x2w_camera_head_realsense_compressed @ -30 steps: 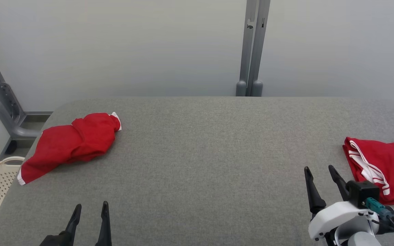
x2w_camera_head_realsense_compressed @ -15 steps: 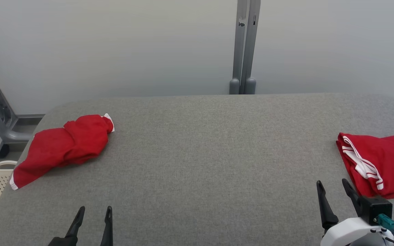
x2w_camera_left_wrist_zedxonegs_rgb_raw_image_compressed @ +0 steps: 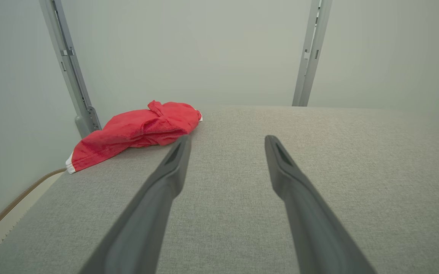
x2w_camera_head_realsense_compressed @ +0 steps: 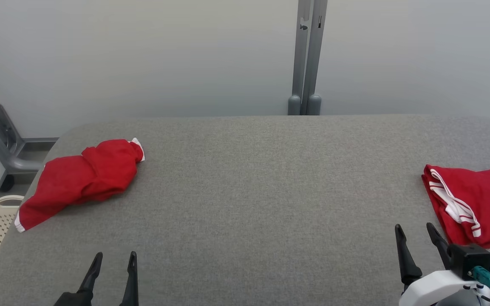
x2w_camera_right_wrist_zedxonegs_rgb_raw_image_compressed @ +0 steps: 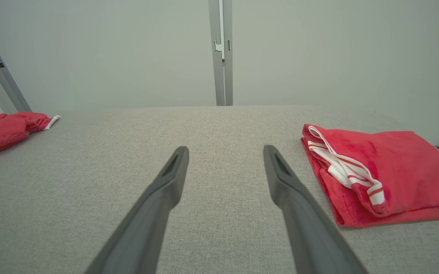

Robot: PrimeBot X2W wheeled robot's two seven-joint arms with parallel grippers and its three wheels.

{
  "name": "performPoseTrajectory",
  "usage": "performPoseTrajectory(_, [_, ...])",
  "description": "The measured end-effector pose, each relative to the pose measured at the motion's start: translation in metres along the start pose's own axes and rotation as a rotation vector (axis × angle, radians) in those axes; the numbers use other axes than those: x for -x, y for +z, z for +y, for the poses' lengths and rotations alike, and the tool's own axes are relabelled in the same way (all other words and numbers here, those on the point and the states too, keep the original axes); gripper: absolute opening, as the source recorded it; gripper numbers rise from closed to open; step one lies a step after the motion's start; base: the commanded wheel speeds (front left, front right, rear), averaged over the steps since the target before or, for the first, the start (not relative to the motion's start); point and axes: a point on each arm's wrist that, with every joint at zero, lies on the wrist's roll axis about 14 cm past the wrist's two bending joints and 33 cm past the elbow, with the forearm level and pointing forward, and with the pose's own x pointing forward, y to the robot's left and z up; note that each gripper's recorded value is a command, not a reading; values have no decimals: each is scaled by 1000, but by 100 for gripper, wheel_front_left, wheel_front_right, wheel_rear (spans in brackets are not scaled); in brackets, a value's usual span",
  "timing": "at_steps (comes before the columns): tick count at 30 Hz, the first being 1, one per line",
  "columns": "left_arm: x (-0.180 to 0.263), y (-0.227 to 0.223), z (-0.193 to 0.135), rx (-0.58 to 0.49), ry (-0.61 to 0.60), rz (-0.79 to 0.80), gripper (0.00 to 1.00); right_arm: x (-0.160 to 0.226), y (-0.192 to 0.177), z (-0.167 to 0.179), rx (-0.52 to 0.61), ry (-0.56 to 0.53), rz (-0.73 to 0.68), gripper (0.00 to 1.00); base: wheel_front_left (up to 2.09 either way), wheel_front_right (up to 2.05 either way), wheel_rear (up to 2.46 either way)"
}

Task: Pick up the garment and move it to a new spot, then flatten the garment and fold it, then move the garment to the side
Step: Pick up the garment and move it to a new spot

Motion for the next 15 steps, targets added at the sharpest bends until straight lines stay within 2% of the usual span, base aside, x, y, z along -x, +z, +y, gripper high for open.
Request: performPoseTrajectory(15, [26,2,38,-13,138,-3,100,-20,-8,50,-21,153,23,100,0,0,0])
